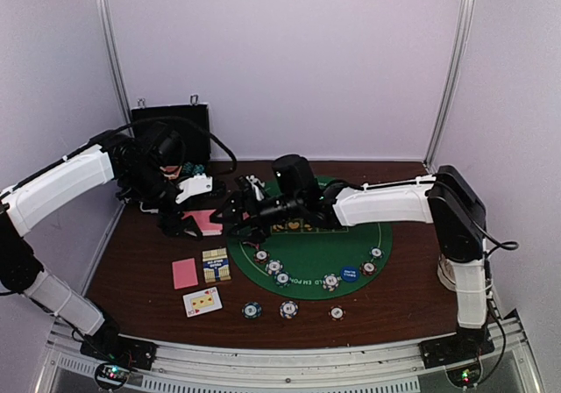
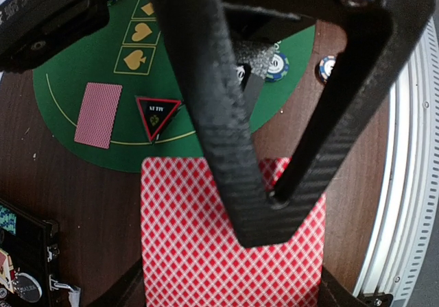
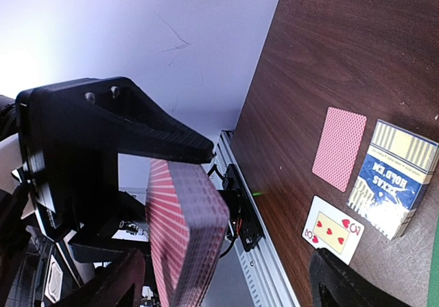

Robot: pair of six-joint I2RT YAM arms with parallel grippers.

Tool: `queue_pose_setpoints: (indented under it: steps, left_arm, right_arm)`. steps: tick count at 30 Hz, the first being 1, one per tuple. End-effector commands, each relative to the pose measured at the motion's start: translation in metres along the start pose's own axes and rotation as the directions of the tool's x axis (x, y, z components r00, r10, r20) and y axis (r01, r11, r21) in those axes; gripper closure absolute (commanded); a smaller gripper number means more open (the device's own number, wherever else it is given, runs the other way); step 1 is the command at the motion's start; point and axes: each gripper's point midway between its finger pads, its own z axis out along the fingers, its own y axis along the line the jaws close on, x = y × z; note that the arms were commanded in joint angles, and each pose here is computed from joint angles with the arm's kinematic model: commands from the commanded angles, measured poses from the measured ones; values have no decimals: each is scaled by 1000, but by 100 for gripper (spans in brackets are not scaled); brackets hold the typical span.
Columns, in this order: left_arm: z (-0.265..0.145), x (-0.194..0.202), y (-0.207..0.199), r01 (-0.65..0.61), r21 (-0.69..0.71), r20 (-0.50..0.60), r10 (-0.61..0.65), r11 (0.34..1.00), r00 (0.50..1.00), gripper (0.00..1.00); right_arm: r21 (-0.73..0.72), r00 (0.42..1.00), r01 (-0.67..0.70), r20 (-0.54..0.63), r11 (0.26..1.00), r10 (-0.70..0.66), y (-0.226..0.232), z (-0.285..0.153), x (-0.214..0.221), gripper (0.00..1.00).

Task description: Distribute texas hold em gaming equipment

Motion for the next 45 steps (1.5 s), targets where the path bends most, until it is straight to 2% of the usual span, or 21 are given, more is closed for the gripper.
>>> queue_pose_setpoints:
  steps: [1,8,13,19,29,39,45]
  left_arm:
    - [-2,-13,3,-8,-8,55,8,1000,998,100]
    - [0,-11,1,1,4,56,-2,1000,998,100]
    - [0,-15,5,-1,-6,62,2,1000,998,100]
    - [-3,-16,6,-7,-17,68,8,1000,998,100]
    - [-9,-19,6,-15,-32,78,17,999,997,100]
    - [-3,-13,9,-12,-41,54,15,999,998,100]
    - [-1,-11,11,-13,-48,42,15,999,999,100]
  right_arm:
    - [-87,1000,3,7,996,-3,18,10,-6,15]
    - [-130,1000,-15,-13,991,13,22,24,-11,16]
    - [-81,997,-46,-59,996,41,5,30,-4,17]
    - [21,997,-68,-43,997,69,-22,15,-2,20]
    - [62,998,-61,-13,996,62,-25,-11,-5,24]
    - [-41,999,-39,2,998,40,22,-27,-7,33]
    - [-87,998,-65,-17,994,64,34,-29,-3,48]
